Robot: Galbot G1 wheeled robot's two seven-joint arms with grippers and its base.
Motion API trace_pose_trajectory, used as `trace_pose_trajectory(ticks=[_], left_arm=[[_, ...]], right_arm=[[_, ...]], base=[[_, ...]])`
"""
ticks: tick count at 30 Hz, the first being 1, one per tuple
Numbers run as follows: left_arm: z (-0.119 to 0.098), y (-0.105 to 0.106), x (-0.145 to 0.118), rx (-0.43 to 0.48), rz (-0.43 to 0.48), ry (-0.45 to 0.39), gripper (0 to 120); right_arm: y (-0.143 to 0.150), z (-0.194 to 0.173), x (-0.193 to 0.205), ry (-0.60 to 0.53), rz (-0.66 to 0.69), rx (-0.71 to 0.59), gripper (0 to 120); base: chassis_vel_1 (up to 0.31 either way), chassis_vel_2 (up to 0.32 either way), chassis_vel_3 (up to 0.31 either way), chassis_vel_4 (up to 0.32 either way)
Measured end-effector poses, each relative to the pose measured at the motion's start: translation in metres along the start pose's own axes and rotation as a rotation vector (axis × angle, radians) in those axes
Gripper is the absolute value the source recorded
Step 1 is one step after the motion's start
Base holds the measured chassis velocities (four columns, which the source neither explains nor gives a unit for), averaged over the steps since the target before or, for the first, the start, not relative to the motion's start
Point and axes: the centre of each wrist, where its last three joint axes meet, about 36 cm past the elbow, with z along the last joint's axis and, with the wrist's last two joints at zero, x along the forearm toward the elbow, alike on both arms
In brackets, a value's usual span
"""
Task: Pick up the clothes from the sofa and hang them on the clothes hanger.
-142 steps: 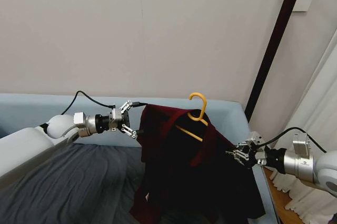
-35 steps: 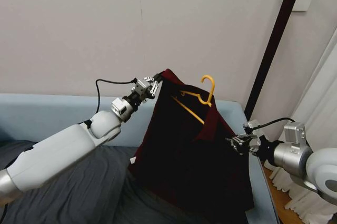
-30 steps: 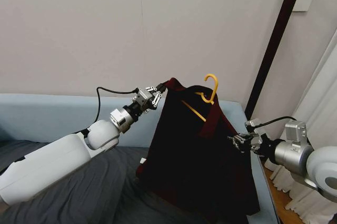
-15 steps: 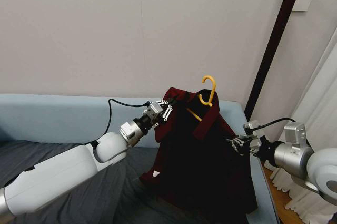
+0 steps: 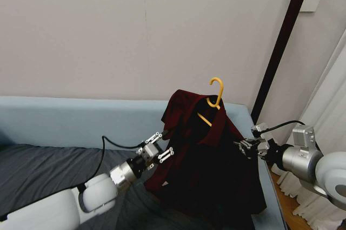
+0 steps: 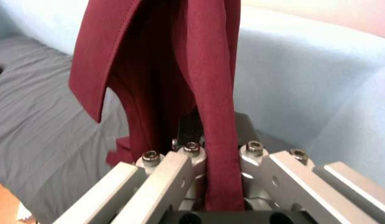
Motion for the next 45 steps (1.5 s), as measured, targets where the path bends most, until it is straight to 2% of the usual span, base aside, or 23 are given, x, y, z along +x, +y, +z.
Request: trace_pose_trajectory(ticks=[4,5,6,8,9,10,11,12,13,15,19,25,29,38,45], left_arm=[[0.000,-0.021,0.026,0.026,-0.111,0.004,81],[0.000,-0.021,0.026,0.026,-0.111,0.004,81],[0.000,-0.030,0.032,0.062,-0.145,0.011,86],[-0.001,-0.047,0.038,0.155,-0.292,0.025,94],[-0.001,-0.069,0.047,0.241,-0.399,0.071,97],[0.001,-0.091,0.058,0.313,-0.477,0.123,99],[0.001,-0.091,0.058,0.313,-0.477,0.123,99],[0.003,-0.110,0.070,0.366,-0.540,0.165,100],[0.003,-0.121,0.078,0.390,-0.577,0.187,100],[0.003,-0.124,0.084,0.393,-0.606,0.193,100],[-0.005,-0.136,0.100,0.398,-0.724,0.182,100],[-0.007,-0.157,0.108,0.390,-0.785,0.175,100],[-0.006,-0.170,0.109,0.385,-0.797,0.172,100],[-0.002,-0.181,0.108,0.372,-0.789,0.165,100],[-0.001,-0.199,0.115,0.380,-0.787,0.181,100]], right_arm=[[0.011,-0.005,0.005,-0.008,0.072,-0.023,2],[0.011,-0.005,0.005,-0.008,0.072,-0.023,2],[0.014,-0.006,0.007,-0.028,0.086,-0.032,2],[0.021,-0.014,0.013,-0.069,0.121,-0.047,2],[0.024,-0.019,0.017,-0.087,0.147,-0.058,2],[0.027,-0.025,0.022,-0.103,0.170,-0.070,2],[0.027,-0.025,0.022,-0.103,0.170,-0.070,2],[0.028,-0.029,0.026,-0.112,0.185,-0.080,2],[0.030,-0.032,0.029,-0.118,0.204,-0.083,2],[0.031,-0.033,0.030,-0.123,0.216,-0.085,2],[0.033,-0.034,0.032,-0.165,0.300,-0.067,2],[0.031,-0.054,0.050,-0.148,0.375,-0.091,2],[0.016,-0.091,0.077,-0.050,0.462,-0.103,2],[0.001,-0.133,0.107,-0.045,0.542,-0.109,2],[-0.022,-0.164,0.122,-0.043,0.682,-0.107,2]], base=[[0.000,0.000,0.000,0.000],[0.000,0.000,0.000,0.000],[0.000,0.000,0.000,0.000],[0.000,0.000,0.000,0.000],[0.000,0.000,0.000,0.000],[0.000,0.000,0.000,0.000],[0.000,0.000,0.000,0.000],[0.000,0.000,0.000,0.000],[0.000,0.000,0.000,0.000],[0.000,0.000,0.000,0.000],[0.000,0.000,0.000,0.000],[0.000,0.000,0.000,0.000],[0.000,0.000,0.000,0.000],[0.000,0.000,0.000,0.000],[0.000,0.000,0.000,0.000]])
